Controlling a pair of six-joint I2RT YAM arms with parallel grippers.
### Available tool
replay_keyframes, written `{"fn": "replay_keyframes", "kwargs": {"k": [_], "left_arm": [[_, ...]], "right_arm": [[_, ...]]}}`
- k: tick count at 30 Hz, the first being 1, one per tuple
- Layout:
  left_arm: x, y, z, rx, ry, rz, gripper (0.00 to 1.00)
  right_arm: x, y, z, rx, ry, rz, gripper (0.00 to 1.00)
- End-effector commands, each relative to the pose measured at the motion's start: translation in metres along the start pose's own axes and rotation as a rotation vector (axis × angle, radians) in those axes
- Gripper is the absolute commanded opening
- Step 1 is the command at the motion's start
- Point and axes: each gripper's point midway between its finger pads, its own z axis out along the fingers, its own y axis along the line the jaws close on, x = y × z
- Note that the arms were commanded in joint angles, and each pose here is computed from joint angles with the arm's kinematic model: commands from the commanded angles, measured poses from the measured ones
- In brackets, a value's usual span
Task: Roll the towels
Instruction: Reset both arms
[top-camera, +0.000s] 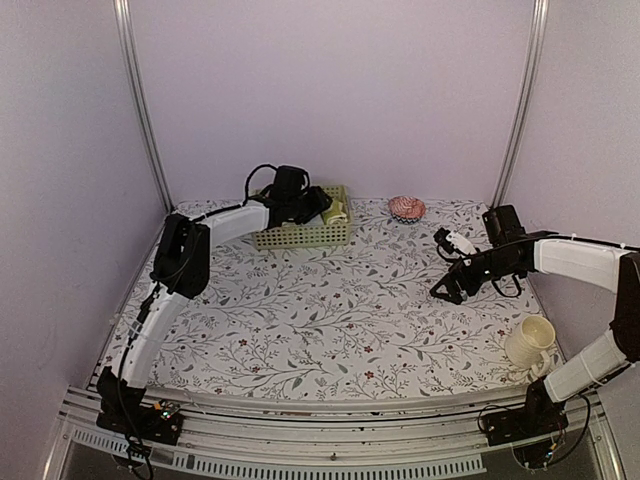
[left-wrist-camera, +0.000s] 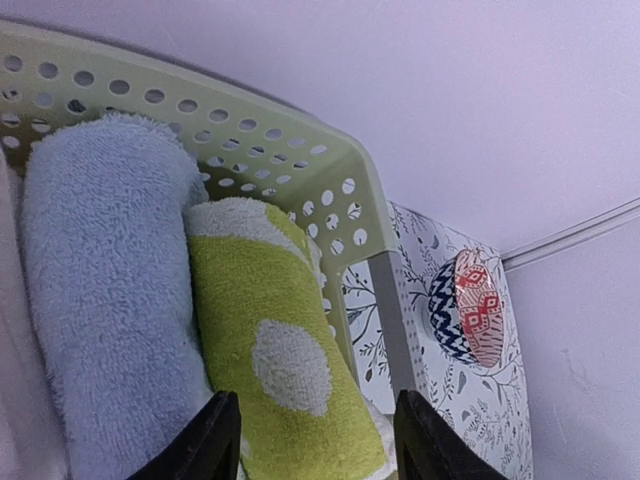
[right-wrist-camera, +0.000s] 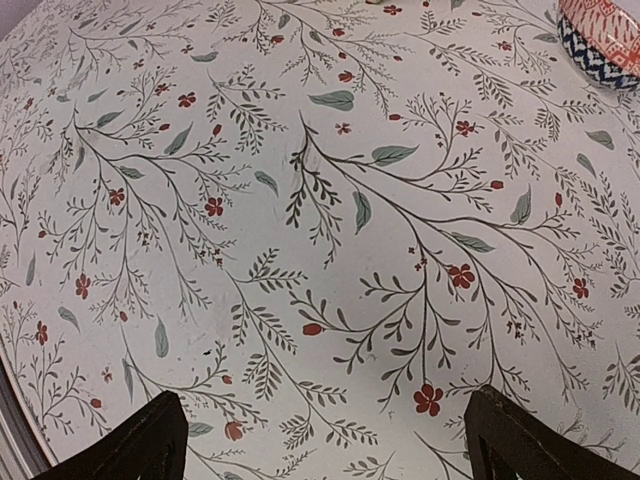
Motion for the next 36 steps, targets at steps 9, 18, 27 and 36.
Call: {"fn": "replay_keyframes", "kwargs": {"k": [9,18,27,36], "left_arm": [[-0.048,-0.069,-0.101,-0.009,-0.033,0.313,0.53],[-0.074,-0.076,-0.219,-0.109,-0.094,0.684,0.60],[-0.072,-0.053,-0.294,-0.225,-0.118,0.851,0.64],[-0.070,-0.050,-0.350,-0.196,-0.246,0.879,0.71]], "right_arm": [[-0.057,-0.055,-0.064,0.140,-0.190,0.101,0.99],[-0.116,-0.130,-0.149,0.359,-0.423,0.212,0.99],[-0.172,-0.132,-0.234,0.437,-0.725,0.228,0.99],[-0.139,-0.121,-0.239,0.511,-0.809,0.328,0.99]]}}
